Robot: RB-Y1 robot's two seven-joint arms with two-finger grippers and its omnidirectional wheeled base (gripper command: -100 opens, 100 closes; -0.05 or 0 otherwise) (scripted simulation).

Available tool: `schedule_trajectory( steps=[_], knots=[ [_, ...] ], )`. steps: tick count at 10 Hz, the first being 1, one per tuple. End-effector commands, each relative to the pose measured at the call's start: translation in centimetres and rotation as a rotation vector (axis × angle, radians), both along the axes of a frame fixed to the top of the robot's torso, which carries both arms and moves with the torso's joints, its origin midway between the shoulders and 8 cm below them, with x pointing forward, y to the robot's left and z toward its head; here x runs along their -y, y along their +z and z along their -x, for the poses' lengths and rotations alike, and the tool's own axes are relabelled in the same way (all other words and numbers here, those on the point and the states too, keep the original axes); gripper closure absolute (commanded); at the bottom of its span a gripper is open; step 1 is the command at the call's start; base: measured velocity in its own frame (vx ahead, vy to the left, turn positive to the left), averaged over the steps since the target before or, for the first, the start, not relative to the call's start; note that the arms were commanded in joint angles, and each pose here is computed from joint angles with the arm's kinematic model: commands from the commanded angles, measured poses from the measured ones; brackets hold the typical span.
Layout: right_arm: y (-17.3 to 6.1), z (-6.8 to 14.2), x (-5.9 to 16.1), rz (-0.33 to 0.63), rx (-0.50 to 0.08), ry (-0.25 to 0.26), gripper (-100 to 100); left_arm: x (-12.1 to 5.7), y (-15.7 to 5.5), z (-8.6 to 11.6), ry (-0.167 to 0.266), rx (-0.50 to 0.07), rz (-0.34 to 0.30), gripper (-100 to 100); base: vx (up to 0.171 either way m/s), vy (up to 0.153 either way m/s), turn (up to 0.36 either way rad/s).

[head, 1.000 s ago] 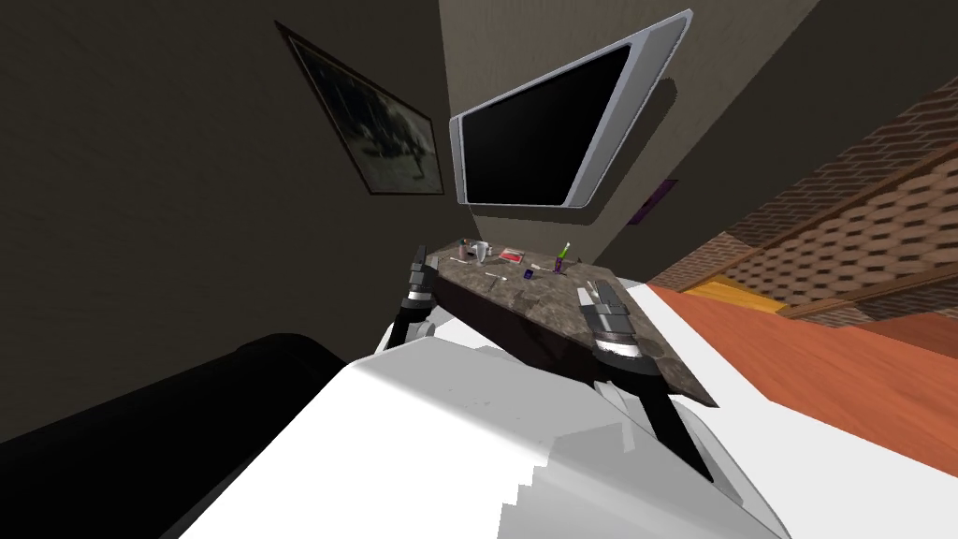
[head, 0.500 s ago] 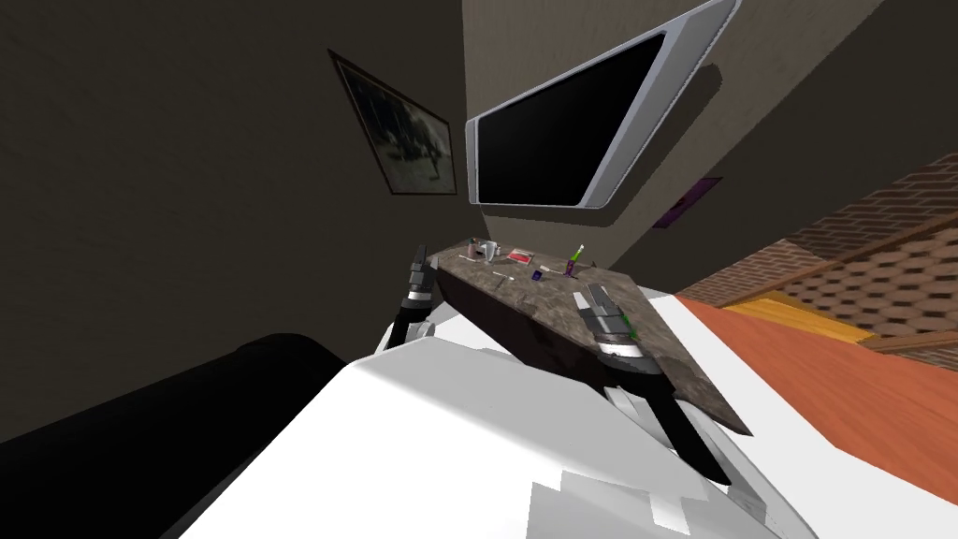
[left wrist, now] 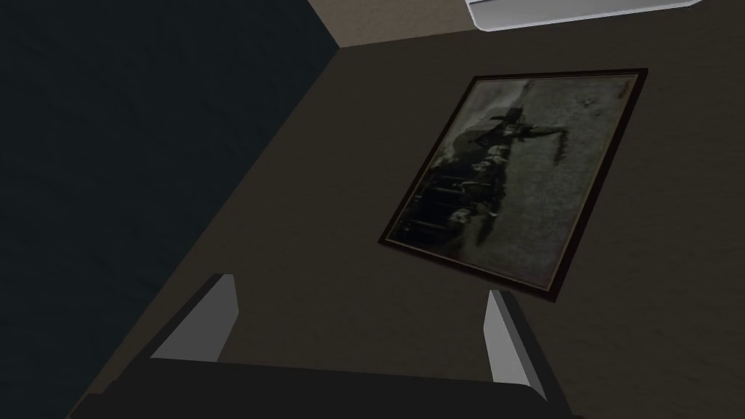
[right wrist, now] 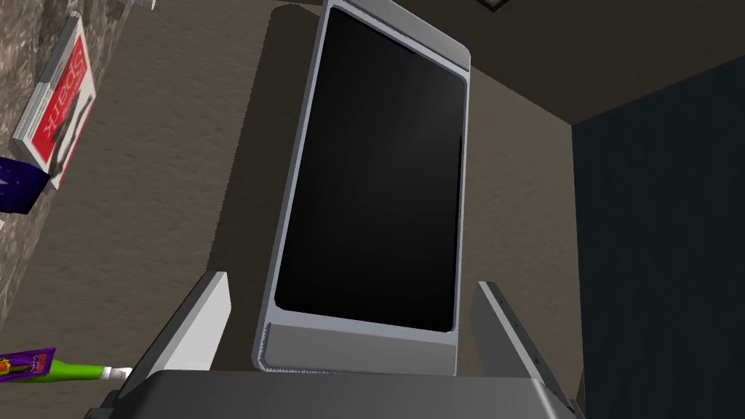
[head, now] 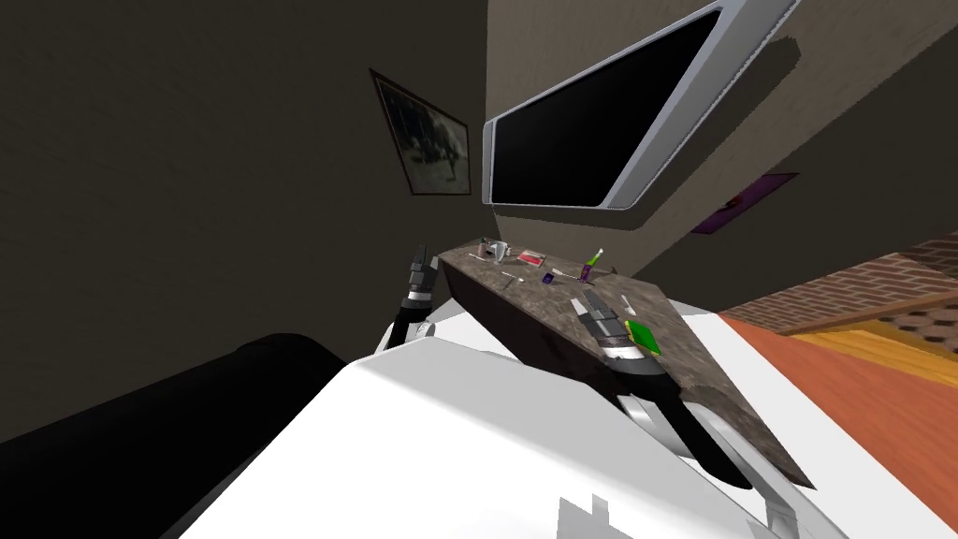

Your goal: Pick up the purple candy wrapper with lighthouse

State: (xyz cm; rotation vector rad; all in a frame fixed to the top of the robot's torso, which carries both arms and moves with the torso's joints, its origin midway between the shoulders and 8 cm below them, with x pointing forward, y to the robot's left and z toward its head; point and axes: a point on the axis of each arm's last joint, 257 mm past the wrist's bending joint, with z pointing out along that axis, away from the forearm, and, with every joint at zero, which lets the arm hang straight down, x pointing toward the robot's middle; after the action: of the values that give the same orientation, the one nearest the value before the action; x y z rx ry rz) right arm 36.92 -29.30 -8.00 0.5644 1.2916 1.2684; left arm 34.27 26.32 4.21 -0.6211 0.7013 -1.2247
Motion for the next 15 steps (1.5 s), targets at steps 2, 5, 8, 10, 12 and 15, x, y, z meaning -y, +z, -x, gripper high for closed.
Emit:
schedule_trajectory(
  steps=[2,5,8,10,12,15],
  knots=[
    [-2.4,-0.2,1.1,0.022,-0.083,0.018,-100,0.0,0.0,0.0,0.000,0.000,0.000,0,-0.022,0.005,0.172],
    [-4.1,-0.3,1.9,0.068,-0.147,0.040,-100,0.0,0.0,0.0,0.000,0.000,0.000,0,-0.013,0.007,0.185],
    [-7.6,-0.1,4.2,0.098,-0.268,0.033,-100,0.0,0.0,0.0,0.000,0.000,0.000,0,-0.002,0.012,0.239],
    [-9.5,0.2,5.6,0.128,-0.333,0.030,-100,0.0,0.0,0.0,0.000,0.000,0.000,0,0.008,0.013,0.203],
    [-11.4,0.6,7.2,0.164,-0.401,0.024,-100,0.0,0.0,0.0,0.000,0.000,0.000,0,0.018,0.010,0.148],
    [-13.1,1.1,9.0,0.227,-0.474,0.025,-100,0.0,0.0,0.0,0.000,0.000,0.000,0,0.026,0.011,0.170]
  ],
)
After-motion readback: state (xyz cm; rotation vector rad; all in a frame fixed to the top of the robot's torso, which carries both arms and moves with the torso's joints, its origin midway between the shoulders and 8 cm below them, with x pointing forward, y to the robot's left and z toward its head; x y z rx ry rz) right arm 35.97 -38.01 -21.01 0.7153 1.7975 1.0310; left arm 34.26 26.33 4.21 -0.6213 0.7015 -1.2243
